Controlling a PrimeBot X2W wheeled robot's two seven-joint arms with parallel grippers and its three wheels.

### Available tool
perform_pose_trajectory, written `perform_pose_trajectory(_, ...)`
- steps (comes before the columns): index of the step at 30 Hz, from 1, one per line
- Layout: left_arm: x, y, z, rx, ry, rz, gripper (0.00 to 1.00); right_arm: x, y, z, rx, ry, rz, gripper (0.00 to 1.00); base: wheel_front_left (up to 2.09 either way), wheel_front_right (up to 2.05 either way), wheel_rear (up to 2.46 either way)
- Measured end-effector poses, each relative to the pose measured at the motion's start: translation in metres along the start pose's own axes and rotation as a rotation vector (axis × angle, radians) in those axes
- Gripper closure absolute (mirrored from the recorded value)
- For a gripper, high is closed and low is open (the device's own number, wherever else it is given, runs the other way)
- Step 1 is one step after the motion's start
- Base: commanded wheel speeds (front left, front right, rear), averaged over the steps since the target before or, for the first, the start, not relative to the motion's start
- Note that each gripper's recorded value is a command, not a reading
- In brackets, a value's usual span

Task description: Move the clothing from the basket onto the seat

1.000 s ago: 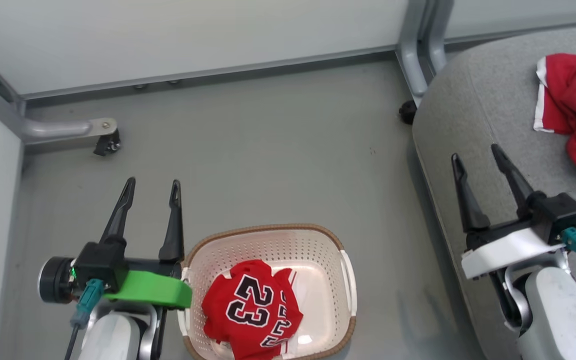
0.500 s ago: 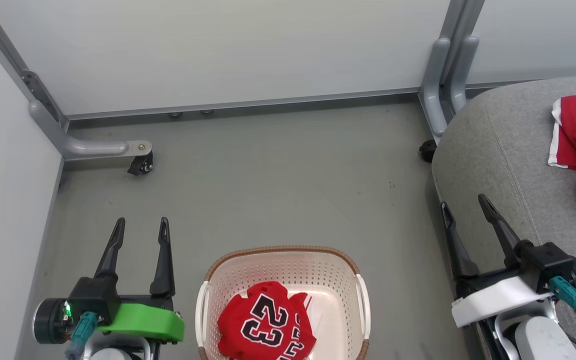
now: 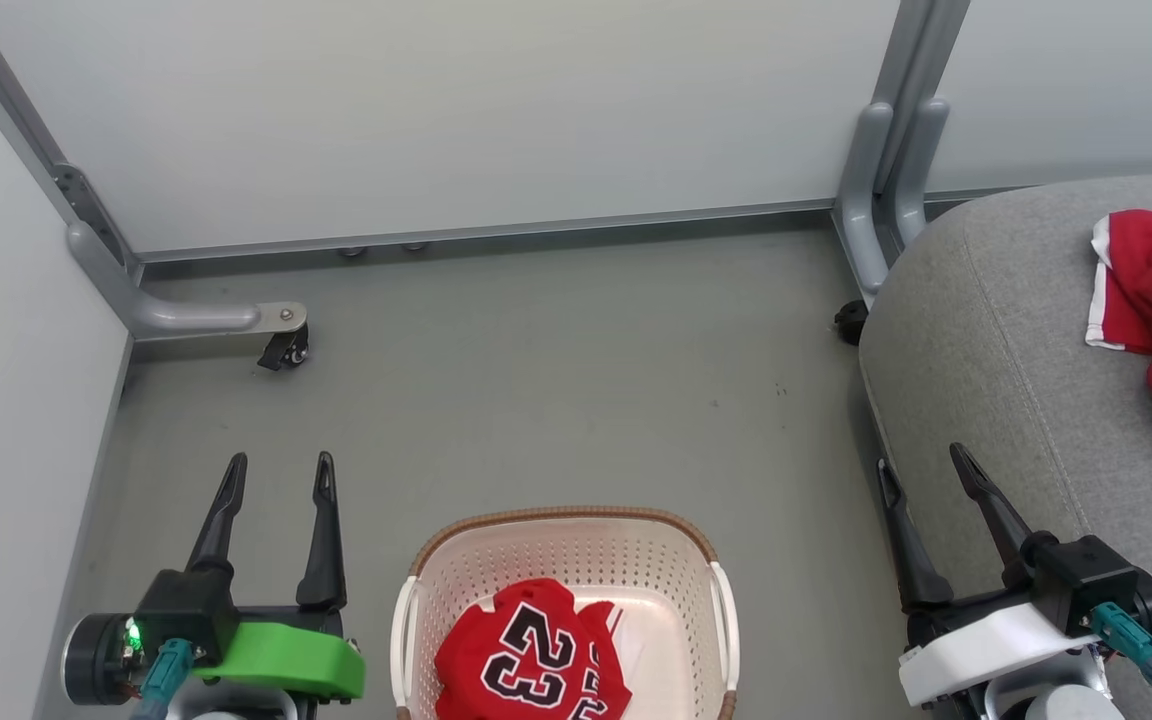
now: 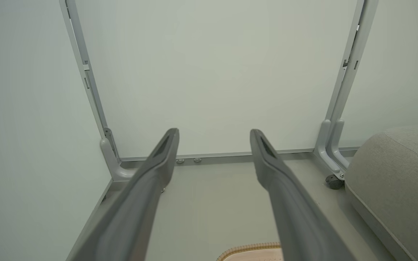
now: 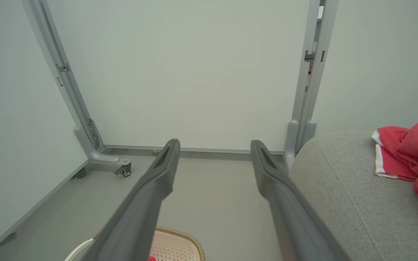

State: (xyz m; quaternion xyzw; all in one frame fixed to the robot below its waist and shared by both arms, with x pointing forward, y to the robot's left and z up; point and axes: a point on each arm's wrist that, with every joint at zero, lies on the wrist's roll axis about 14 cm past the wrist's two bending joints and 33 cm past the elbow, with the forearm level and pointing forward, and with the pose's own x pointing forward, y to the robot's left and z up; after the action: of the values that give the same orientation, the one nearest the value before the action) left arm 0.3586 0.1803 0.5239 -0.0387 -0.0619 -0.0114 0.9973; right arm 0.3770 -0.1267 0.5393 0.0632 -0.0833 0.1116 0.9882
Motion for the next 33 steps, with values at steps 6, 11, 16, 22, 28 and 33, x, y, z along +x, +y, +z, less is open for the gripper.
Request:
perform_pose_trajectory(6,0.001,-0.001,0.000,0.004,0.000,-0.004,0.00,-0.001,-0.001,0.000,0.001,0.001,-0.005,0.00,0.00,0.00,0.00)
perform_pose_trajectory(11,0.001,-0.001,-0.001,0.003,0.002,-0.007,0.00,-0.001,-0.001,-0.001,0.000,0.003,-0.004,0.00,0.00,0.00,0.00)
perform_pose_trajectory(16,0.002,-0.002,-0.002,0.004,0.005,-0.010,0.00,-0.001,-0.001,-0.002,-0.002,0.006,-0.005,0.00,0.00,0.00,0.00)
perform_pose_trajectory(22,0.004,-0.005,-0.005,0.001,0.013,-0.022,0.00,-0.001,-0.001,-0.002,-0.004,0.006,-0.007,0.00,0.00,0.00,0.00)
perform_pose_trajectory(28,0.017,-0.020,-0.003,0.009,0.003,-0.080,0.00,0.002,-0.002,-0.001,-0.006,0.001,-0.008,0.00,0.00,0.00,0.00)
perform_pose_trajectory(33,0.037,-0.041,-0.003,0.018,0.000,-0.160,0.00,0.012,0.001,0.000,-0.007,-0.008,0.007,0.00,0.00,0.00,0.00)
